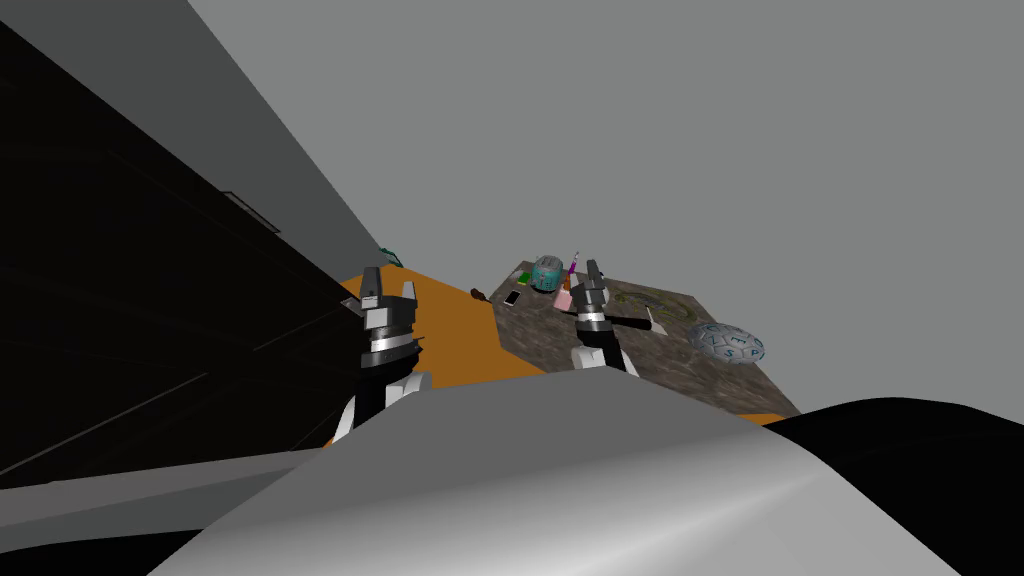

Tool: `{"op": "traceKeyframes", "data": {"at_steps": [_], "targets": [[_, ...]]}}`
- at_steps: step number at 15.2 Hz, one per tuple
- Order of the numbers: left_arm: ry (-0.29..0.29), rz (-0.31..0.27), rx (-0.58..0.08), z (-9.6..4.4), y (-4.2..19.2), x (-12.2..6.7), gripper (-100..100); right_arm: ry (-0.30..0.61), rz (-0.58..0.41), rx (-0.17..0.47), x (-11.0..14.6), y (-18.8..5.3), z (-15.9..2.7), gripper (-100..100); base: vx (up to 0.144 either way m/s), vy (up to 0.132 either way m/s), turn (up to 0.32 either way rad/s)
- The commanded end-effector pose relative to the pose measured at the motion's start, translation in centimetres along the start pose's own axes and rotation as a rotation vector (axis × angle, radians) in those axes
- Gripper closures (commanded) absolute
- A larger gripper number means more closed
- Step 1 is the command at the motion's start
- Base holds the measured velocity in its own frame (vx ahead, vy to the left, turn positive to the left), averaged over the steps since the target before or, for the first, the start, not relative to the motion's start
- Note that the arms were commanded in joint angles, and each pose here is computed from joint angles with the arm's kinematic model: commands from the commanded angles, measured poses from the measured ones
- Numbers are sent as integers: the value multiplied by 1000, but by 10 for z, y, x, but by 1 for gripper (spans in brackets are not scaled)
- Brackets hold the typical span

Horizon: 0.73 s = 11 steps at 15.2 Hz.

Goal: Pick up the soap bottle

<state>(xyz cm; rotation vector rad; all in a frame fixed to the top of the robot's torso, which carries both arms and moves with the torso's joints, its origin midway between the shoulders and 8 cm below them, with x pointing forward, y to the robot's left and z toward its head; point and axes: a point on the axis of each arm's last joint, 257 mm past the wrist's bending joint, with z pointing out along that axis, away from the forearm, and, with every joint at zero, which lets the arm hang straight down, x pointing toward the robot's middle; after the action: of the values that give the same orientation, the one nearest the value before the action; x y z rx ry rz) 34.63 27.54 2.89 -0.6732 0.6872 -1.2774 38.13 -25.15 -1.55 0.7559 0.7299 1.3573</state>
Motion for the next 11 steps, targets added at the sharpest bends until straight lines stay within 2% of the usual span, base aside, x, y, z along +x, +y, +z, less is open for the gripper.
{"op": "traceKeyframes", "data": {"at_steps": [1,6,11], "targets": [[0,0,0,0,0,0,0,28,-26,10,1,-3,-1,-100,2,7,-2],[0,0,0,0,0,0,0,120,-169,74,-2,-28,-6,-100,11,52,-12],[0,0,0,0,0,0,0,190,-378,172,-23,-65,-13,-100,31,108,-21]]}}
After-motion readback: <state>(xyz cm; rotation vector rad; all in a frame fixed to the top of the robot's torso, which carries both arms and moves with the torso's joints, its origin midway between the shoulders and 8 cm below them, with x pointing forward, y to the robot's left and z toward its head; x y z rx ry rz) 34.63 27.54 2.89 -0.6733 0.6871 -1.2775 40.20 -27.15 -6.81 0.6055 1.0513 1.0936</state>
